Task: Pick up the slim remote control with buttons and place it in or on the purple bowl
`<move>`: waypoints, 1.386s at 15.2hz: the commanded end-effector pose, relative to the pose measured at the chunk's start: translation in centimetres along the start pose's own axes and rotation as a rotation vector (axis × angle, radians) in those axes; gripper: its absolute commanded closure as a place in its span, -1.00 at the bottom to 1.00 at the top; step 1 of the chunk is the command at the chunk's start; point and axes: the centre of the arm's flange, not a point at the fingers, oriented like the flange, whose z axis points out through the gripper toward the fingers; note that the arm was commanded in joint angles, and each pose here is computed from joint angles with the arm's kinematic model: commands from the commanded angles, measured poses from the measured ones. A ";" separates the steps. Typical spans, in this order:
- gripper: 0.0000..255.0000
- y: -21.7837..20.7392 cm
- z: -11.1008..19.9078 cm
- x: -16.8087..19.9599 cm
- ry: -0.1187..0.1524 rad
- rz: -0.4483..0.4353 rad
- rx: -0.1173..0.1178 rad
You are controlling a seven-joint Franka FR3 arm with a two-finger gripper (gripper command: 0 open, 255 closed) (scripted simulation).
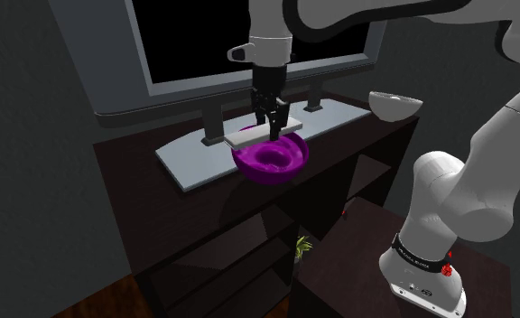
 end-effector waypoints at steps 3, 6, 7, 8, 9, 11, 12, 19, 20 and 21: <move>1.00 -0.1 1.8 -0.1 0.001 0.000 -0.001; 1.00 -0.1 1.8 -0.1 0.001 0.000 -0.001; 1.00 -0.1 1.8 -0.1 0.001 0.000 -0.001; 1.00 -0.1 1.8 -0.1 0.001 0.000 -0.001; 1.00 -0.1 1.8 -0.1 0.001 0.000 -0.001; -1.00 -0.1 1.8 0.0 0.001 0.000 -0.001; -1.00 -0.1 1.9 0.0 0.001 0.000 -0.001; -1.00 -0.1 -2.2 -0.1 0.001 0.000 -0.001; -1.00 -0.1 -3.2 -0.1 0.001 0.000 -0.001; -1.00 -0.1 -3.2 -0.1 0.001 0.000 -0.001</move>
